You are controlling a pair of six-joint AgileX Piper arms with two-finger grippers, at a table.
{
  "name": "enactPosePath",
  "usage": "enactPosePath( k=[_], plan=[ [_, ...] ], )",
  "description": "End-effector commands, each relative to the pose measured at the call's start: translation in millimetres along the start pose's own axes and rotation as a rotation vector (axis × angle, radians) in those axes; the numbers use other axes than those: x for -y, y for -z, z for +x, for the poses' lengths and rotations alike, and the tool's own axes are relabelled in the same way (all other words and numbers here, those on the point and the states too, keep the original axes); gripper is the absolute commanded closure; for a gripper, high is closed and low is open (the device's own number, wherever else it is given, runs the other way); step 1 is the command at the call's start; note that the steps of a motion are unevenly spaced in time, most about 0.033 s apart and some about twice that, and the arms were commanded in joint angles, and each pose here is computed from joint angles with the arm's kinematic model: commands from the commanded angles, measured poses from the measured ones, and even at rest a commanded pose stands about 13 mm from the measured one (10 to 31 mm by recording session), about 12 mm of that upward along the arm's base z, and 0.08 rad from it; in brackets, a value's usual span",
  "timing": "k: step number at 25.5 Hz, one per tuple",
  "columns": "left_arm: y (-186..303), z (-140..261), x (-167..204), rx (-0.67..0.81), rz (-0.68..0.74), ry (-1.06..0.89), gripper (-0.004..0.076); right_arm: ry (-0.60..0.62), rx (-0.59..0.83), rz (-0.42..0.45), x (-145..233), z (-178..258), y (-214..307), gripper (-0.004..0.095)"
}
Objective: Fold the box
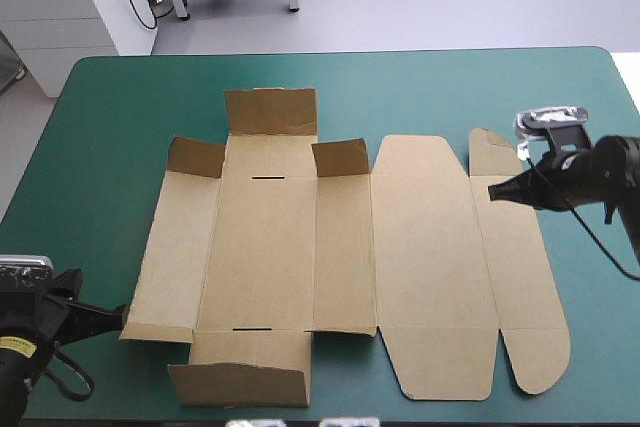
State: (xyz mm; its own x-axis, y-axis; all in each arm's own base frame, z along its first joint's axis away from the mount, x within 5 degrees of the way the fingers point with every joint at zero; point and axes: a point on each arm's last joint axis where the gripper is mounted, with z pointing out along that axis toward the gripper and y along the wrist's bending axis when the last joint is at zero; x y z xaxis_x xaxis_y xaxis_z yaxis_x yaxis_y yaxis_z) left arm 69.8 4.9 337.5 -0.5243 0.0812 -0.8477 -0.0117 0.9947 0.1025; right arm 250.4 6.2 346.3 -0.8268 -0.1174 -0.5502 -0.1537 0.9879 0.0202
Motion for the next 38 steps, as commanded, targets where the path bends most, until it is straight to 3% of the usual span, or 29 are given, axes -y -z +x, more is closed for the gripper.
enactPosePath(
  k=[1, 9, 14, 20, 27, 33, 38],
  plan=[
    [-8, -20, -2, 0.065, 0.002, 0.001, 0.0731, -0.009, 0.145, 0.019, -3, 19, 24, 0.0927],
    [-22, -26, -3, 0.059, 0.004, 0.054, 0.0731, -0.042, 0.227, 0.033, -14, 81, 42, 0.0927],
    [-62, -21, 0, -0.215, 0.083, 0.043, 0.0707, -0.031, 0.199, 0.03, -15, 87, 43, 0.0927],
    [-110, -30, 1, -0.373, 0.179, 0.089, 0.0708, -0.03, 0.195, 0.031, -14, 88, 41, 0.0927],
    [-156, -34, -14, -0.433, 0.694, 0.409, 0.0708, -0.032, 0.175, 0.027, -15, 89, 41, 0.0928],
    [-188, -24, -44, -0.607, 0.665, 0.455, 0.0709, -0.034, 0.151, 0.019, -15, 91, 41, 0.0927],
    [-194, -44, -57, -0.606, 0.632, 0.408, 0.0712, -0.035, 0.148, 0.017, -16, 92, 41, 0.0927]
  ],
)
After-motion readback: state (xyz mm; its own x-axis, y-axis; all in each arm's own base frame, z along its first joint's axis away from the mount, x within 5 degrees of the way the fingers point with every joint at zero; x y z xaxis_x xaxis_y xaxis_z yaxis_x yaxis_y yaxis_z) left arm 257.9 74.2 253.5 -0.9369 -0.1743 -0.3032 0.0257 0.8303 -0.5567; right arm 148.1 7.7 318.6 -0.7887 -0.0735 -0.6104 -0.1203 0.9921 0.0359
